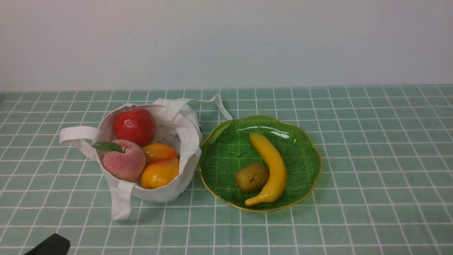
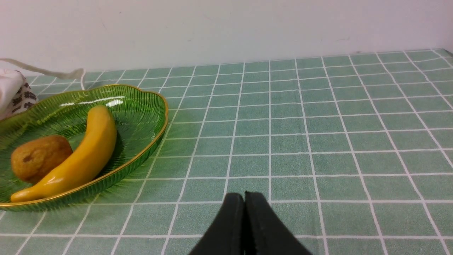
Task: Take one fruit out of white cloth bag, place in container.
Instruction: 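Reach into the cloth bag and grasp the peach with the left gripper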
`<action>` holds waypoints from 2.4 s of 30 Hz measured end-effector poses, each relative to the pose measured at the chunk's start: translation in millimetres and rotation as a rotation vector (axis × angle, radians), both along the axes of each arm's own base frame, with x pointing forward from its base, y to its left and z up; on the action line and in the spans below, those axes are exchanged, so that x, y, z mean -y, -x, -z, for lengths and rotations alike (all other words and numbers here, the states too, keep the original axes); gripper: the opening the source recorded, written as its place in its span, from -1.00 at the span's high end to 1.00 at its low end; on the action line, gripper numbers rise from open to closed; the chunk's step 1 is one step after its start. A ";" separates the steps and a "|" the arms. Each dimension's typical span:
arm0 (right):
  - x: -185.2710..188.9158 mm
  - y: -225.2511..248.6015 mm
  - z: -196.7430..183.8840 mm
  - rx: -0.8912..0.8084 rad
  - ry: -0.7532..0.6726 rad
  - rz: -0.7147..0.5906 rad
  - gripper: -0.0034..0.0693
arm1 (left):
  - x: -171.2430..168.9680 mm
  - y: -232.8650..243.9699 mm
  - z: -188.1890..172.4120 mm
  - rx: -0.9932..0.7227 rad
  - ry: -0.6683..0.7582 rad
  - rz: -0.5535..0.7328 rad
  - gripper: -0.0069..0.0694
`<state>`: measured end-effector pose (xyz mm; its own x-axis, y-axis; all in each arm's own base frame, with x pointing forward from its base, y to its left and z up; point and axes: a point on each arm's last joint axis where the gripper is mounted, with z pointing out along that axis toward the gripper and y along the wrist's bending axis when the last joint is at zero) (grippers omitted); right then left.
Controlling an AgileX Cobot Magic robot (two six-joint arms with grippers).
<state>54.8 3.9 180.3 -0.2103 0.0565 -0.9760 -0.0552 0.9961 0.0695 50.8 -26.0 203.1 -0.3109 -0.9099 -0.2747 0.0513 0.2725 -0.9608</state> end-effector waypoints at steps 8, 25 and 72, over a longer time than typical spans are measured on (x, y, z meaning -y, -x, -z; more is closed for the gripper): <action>0.0 0.0 0.0 0.000 0.000 0.000 0.94 | 12.4 -18.5 -81.9 0.054 -0.378 0.161 0.84; 0.0 0.0 0.0 0.000 0.000 0.000 0.94 | 13.4 -197.1 -104.9 -0.620 -1.060 0.702 0.78; 0.0 0.0 0.0 0.000 0.000 0.000 0.94 | 70.1 -309.1 -22.2 -0.699 -1.563 0.744 -0.83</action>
